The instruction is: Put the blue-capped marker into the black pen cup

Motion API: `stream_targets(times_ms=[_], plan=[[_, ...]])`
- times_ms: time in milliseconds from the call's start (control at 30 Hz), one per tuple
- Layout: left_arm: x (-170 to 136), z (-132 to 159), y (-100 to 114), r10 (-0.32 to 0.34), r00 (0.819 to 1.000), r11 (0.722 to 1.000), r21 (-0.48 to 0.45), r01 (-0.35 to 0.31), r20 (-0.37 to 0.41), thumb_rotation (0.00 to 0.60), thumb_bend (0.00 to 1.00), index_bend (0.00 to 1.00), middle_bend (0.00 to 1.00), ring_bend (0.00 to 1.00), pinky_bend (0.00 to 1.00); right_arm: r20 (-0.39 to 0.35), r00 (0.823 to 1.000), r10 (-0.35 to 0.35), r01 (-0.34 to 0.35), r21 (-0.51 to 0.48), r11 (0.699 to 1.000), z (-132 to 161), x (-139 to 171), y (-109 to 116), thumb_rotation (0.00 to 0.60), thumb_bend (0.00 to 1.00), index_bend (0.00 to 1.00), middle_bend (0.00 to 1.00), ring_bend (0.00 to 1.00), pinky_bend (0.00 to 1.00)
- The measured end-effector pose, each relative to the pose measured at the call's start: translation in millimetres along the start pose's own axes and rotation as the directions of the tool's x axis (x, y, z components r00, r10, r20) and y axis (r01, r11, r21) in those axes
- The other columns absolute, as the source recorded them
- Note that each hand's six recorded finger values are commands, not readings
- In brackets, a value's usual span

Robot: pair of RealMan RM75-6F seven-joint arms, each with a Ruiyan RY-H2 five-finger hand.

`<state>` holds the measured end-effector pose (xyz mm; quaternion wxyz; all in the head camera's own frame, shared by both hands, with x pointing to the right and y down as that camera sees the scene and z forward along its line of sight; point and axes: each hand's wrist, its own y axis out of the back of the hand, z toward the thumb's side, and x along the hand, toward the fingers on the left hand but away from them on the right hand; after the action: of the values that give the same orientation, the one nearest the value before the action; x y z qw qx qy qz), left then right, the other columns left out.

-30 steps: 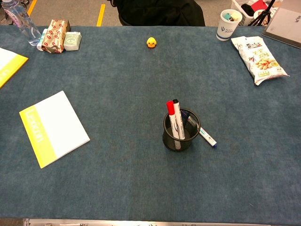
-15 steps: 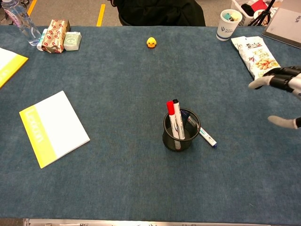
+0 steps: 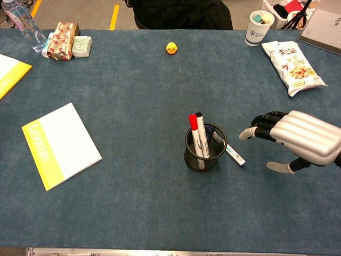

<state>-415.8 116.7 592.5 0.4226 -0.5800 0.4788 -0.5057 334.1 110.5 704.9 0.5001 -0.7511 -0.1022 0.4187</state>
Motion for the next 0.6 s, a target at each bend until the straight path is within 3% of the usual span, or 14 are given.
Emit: stream_targets(times_ms=[600], plan=[[-5.1,-5.7,0.1,-0.001,1.0,1.0,0.004,0.001,-0.02,0.6,0.2,0.11,0.17,0.19,0.23,-0.084,0.993,0.082,-0.082,0.001,0.997,22.7,-11.3,-29.6,0.6,0.23,0.27,0.34,0.19,0.23]])
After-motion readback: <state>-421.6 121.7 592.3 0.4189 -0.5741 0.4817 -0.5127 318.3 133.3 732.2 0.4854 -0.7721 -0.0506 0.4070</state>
